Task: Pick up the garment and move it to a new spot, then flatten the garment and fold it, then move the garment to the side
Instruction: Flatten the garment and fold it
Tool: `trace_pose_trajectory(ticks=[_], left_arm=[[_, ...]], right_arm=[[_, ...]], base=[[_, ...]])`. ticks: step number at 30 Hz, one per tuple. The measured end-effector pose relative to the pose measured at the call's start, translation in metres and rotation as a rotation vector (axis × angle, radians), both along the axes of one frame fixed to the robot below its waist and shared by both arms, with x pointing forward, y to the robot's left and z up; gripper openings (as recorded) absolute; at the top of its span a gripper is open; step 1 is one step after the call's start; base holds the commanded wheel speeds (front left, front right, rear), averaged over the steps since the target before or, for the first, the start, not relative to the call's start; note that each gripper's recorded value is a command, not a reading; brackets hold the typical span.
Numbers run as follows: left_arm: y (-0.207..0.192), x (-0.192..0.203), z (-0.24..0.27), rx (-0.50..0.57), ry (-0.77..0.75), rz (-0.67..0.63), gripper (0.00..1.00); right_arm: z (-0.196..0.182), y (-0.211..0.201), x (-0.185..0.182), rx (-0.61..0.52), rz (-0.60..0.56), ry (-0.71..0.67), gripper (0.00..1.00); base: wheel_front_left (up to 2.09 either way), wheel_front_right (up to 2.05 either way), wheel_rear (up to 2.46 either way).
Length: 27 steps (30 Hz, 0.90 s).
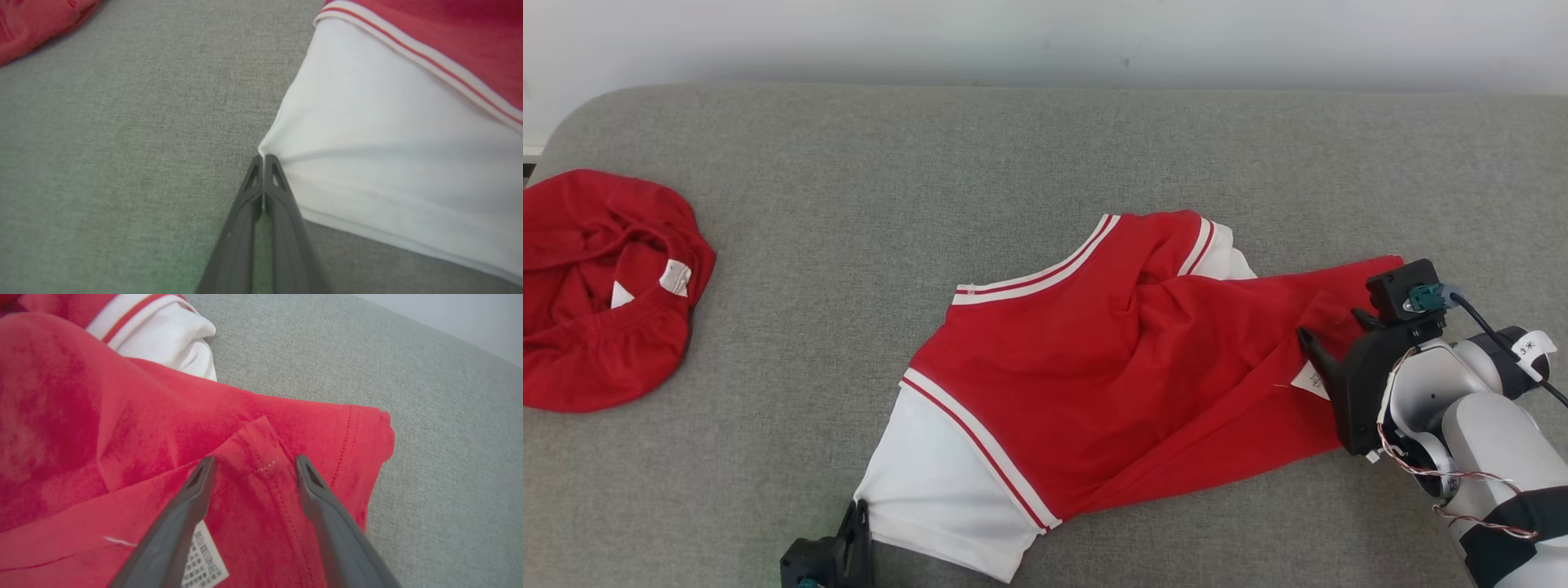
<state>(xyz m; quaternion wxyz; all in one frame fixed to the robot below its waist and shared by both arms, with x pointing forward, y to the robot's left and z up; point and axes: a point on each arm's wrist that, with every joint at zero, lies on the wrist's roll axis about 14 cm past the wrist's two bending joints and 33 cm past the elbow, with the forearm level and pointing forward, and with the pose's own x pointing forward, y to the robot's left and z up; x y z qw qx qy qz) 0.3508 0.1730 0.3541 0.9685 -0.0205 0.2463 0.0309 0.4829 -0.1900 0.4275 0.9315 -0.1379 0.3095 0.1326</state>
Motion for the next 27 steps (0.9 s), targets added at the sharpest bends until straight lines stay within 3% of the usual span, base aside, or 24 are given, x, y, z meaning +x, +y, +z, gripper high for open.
trace_pose_trajectory(ticks=[2,3,4,5,6,14,23,27], left_arm=[[0.000,0.000,0.000,-0.002,0.000,0.001,0.00],[0.000,0.000,0.000,-0.004,0.000,0.002,0.00],[0.000,0.000,0.000,-0.004,0.000,0.002,0.00],[0.000,0.000,0.000,-0.005,0.001,0.003,0.00],[0.001,0.001,0.000,-0.005,-0.001,0.004,0.00],[0.004,0.009,0.012,-0.013,-0.067,0.025,0.00],[0.002,0.051,0.105,-0.182,-0.409,0.072,0.00],[-0.005,0.064,0.158,-0.278,-0.568,0.057,0.00]], right_arm=[[-0.002,0.000,0.000,-0.004,0.004,0.013,0.73],[-0.001,0.001,0.001,-0.007,0.010,0.013,0.40],[-0.001,0.001,0.002,-0.006,0.013,0.013,0.35],[-0.001,0.002,0.003,-0.005,0.016,0.013,0.08],[-0.001,0.003,0.003,-0.006,0.020,0.013,0.01],[0.030,0.003,0.013,0.050,0.010,-0.115,0.00],[0.103,-0.001,0.005,0.318,-0.089,-0.351,0.00],[0.139,-0.015,-0.006,0.378,-0.133,-0.461,0.00]], base=[[0.00,0.00,0.00],[0.00,0.00,0.00],[0.00,0.00,0.00],[0.00,0.00,0.00],[0.00,0.00,0.00],[0.00,0.00,0.00],[0.00,0.00,0.00],[0.00,0.00,0.00]])
